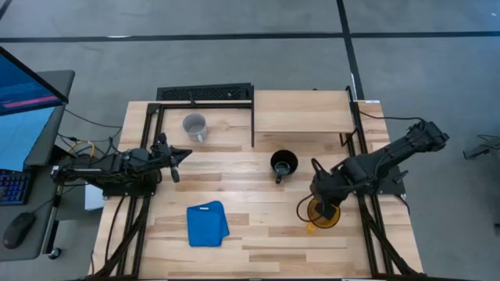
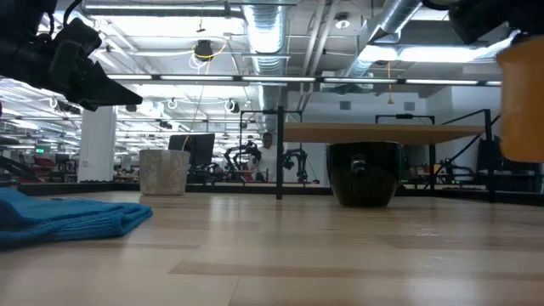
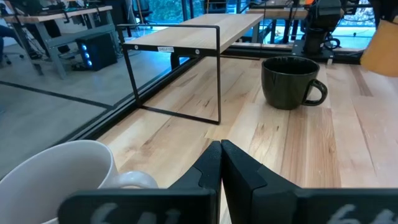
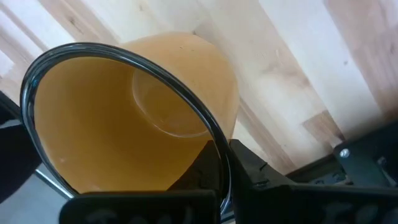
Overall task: Stack small to large cups/mugs on shelf
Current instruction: Put the yellow mug on the shelf
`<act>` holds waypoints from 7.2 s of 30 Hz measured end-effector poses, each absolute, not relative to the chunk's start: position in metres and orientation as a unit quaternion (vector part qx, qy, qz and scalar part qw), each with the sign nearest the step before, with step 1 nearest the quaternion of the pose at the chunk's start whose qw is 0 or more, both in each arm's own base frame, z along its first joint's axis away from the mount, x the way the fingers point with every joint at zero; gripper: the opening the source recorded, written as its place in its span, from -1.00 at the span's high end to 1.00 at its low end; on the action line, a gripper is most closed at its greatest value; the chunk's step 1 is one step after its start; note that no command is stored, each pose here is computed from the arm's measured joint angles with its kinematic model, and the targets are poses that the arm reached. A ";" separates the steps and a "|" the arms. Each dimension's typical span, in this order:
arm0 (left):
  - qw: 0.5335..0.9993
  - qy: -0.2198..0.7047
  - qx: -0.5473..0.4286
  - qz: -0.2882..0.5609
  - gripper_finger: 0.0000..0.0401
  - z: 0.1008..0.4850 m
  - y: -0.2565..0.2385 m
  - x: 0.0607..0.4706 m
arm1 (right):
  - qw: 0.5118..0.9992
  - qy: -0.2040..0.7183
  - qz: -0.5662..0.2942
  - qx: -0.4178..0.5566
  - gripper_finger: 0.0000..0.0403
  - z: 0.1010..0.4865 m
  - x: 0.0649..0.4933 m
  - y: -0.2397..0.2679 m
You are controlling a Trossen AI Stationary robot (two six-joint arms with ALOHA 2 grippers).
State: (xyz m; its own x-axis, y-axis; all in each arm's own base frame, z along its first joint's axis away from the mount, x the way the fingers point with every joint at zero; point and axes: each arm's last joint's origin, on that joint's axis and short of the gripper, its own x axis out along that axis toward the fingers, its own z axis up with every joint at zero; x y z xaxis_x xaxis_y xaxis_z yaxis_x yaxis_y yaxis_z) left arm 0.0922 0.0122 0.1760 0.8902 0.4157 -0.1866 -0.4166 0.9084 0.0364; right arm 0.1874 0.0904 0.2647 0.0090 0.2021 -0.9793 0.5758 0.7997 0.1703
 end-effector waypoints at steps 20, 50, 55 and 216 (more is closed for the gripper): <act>0.971 0.101 -0.001 0.216 1.00 0.175 0.012 0.092 | 0.678 0.663 -0.128 0.290 0.88 0.301 0.165 0.015; 0.971 0.098 -0.015 0.218 1.00 0.175 0.012 0.092 | 0.786 0.540 -0.270 0.131 0.88 0.407 0.130 -0.090; 0.971 0.100 -0.015 0.217 1.00 0.175 0.012 0.092 | 0.782 0.542 -0.289 0.102 0.88 0.416 0.127 -0.109; 0.966 0.098 -0.085 0.223 1.00 0.172 0.012 0.091 | 0.730 0.650 -0.187 0.097 0.54 0.367 0.125 -0.211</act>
State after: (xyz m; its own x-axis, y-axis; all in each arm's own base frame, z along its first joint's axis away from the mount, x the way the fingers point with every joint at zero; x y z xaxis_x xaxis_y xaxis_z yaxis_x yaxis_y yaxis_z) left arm 0.0912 0.0122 0.1719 0.8811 0.4150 -0.2267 -0.4481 0.8858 -0.1202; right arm 0.1253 -0.2110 0.3670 0.0859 -0.1465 -0.9855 0.3996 0.9111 -0.1006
